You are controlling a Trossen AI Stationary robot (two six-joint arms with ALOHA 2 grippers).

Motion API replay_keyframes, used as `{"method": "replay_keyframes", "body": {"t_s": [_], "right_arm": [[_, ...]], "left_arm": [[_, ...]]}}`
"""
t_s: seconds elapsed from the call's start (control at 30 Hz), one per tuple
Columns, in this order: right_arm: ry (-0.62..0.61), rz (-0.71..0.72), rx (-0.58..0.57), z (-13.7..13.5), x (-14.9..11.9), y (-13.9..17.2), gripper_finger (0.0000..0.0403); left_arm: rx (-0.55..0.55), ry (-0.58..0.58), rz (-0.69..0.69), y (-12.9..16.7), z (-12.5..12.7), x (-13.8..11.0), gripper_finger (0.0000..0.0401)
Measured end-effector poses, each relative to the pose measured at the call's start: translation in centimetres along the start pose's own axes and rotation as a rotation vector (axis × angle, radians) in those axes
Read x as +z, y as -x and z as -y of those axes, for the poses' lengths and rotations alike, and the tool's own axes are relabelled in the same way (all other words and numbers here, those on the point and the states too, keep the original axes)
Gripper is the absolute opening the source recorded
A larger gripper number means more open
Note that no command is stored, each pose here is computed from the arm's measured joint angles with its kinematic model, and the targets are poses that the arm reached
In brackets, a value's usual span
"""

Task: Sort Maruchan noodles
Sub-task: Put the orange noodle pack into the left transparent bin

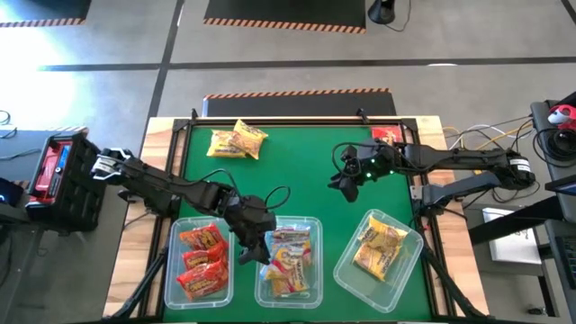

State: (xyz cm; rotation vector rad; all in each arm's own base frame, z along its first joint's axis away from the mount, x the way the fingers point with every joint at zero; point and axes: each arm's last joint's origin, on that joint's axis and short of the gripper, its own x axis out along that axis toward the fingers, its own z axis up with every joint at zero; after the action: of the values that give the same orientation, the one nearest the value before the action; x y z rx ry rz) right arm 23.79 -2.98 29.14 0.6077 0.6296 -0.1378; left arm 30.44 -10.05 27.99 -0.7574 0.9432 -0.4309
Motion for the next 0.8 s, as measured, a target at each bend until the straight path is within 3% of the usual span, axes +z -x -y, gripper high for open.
{"method": "replay_keyframes", "body": {"t_s": [0.53, 0.67, 0.8], "right_arm": [[0.011, -0.031, -0.158, 0.9, -0.7, 0.1, 0.0153], [0.057, -0.025, -0.289, 1.6, -0.8, 0.3, 0.0153], [0.026, -0.025, -0.482, 3.4, -0.8, 0.8, 0.0153]], "left_arm": [[0.013, -0.021, 0.051, 1.0, -0.8, 1.4, 0.011], [0.022, -0.032, 0.074, 1.5, -1.3, 2.0, 0.011], [0.033, -0.059, 0.124, 2.6, -1.9, 3.2, 0.011]]}}
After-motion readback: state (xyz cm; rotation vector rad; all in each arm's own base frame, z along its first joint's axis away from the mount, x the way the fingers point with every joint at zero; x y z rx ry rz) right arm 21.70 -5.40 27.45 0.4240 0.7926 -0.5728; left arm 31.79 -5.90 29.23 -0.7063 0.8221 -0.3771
